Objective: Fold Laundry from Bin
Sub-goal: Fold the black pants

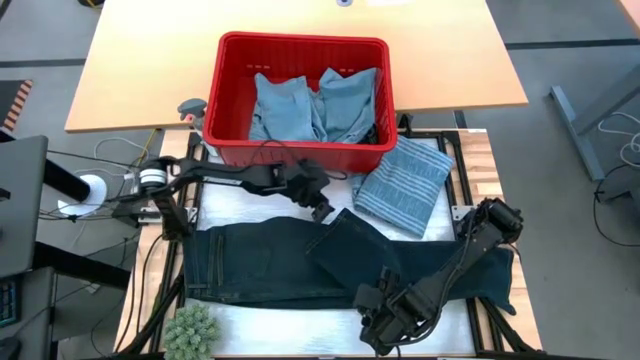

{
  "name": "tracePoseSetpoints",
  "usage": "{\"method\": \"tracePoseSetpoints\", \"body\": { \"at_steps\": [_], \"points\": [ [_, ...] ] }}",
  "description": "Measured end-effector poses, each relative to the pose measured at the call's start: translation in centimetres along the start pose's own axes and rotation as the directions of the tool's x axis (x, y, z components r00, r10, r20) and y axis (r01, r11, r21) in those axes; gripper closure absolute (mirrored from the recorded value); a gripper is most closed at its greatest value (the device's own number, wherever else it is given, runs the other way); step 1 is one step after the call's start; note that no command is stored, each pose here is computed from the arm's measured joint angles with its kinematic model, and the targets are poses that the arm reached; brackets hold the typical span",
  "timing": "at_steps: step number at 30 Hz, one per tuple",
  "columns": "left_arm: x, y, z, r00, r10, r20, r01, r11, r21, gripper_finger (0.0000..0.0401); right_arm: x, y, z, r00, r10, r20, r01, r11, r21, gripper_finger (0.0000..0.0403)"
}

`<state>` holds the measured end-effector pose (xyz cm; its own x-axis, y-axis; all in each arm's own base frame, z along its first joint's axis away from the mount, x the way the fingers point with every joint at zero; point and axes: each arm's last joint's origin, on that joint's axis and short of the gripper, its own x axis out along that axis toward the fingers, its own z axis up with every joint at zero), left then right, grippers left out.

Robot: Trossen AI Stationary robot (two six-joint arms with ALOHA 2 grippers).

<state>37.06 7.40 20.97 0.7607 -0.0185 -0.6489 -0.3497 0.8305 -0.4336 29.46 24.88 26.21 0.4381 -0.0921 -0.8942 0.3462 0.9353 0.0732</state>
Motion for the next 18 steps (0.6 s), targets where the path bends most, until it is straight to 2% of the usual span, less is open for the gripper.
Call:
{"method": "tracePoseSetpoints", "body": {
  "at_steps": [5,11,18],
  "points": [
    [1.7,0.5,0.7,0.994,-0.033,0.102,0.033,0.999,0.010,0.0200,0.0,0.1,0.0,1.000,0.009,0.005,-0.009,0.999,0.048,0.0154],
    [4.3,1.3,-0.8,0.999,-0.027,0.047,0.027,1.000,0.014,0.0200,0.0,0.2,0.0,1.000,0.015,0.008,-0.016,0.998,0.060,0.0154],
    [5.9,1.3,-1.8,0.999,-0.046,0.017,0.046,0.999,0.010,0.0200,0.0,0.2,0.1,1.000,0.019,0.017,-0.020,0.998,0.064,0.0154]
  ]
}}
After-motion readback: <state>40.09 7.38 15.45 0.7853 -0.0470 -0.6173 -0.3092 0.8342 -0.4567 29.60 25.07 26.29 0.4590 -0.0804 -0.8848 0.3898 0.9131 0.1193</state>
